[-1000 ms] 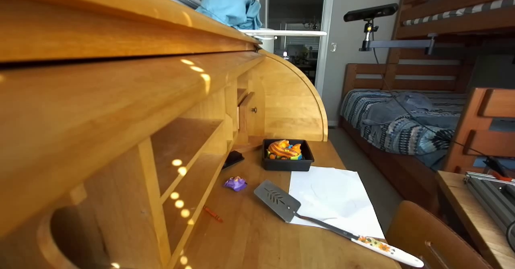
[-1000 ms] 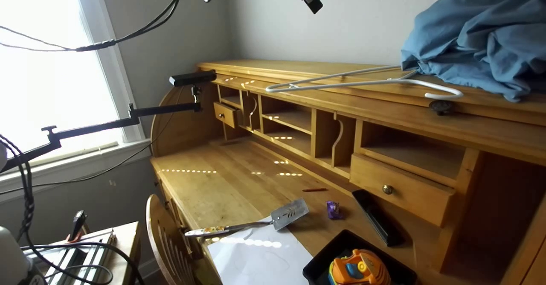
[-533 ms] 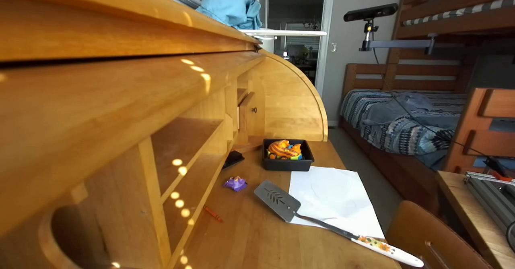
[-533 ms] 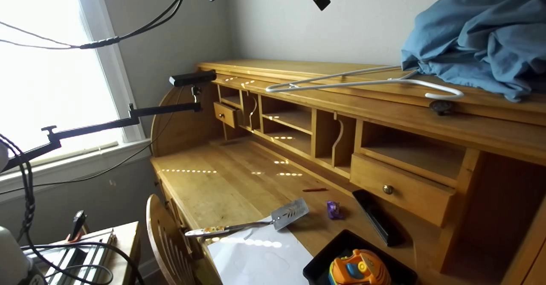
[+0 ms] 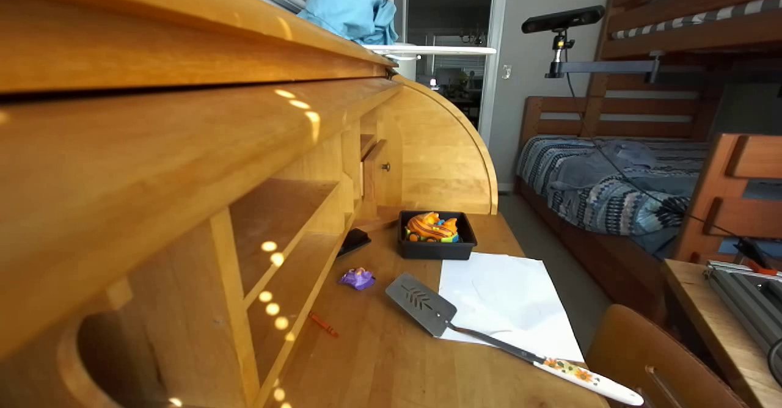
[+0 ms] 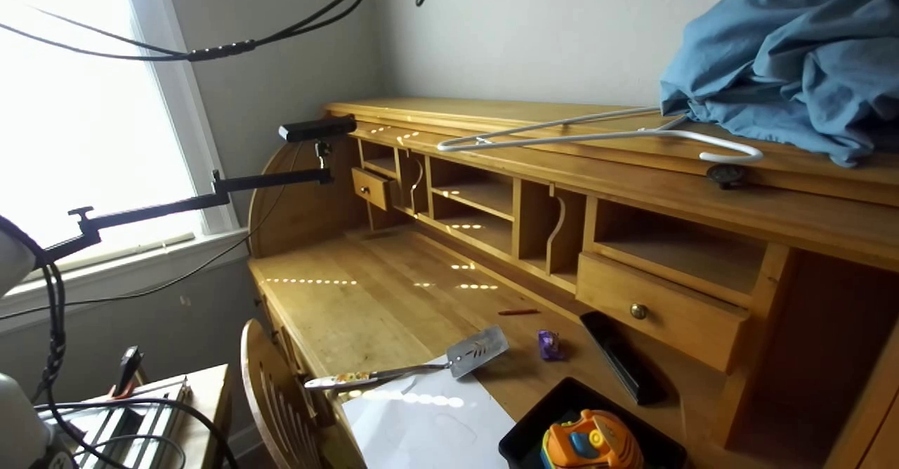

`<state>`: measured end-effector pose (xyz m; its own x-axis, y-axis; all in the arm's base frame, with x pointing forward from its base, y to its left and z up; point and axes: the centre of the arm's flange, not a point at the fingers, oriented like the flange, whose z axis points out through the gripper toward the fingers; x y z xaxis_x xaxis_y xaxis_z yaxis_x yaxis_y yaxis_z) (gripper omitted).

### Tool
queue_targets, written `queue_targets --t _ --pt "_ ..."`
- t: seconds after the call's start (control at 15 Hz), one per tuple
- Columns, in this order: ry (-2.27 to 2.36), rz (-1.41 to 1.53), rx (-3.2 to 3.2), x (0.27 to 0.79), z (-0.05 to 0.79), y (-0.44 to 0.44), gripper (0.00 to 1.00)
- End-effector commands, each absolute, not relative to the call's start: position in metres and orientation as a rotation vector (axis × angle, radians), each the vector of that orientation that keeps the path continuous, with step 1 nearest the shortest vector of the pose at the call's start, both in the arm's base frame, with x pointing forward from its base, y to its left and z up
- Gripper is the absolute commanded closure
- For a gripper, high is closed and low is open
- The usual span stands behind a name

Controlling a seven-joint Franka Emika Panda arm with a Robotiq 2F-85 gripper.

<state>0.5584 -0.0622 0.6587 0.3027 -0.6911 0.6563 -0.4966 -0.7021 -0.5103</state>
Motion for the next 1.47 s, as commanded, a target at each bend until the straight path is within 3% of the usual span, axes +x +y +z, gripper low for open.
queue_targets --t 0.0,0.33,0.93,1.0,1.4 --pt "1.233 -1.426 -2.252 0.601 0.667 -0.061 0.00" --pt "1.244 -1.448 -2.214 0.641 0.683 -0.043 0.00" --pt "1.428 -1.330 -2.194 0.652 0.646 -0.057 0.00" --pt "1.445 -1.319 -2.191 0.654 0.643 -0.060 0.22" --pt "1.488 -1.295 -2.175 0.657 0.634 -0.064 0.62"
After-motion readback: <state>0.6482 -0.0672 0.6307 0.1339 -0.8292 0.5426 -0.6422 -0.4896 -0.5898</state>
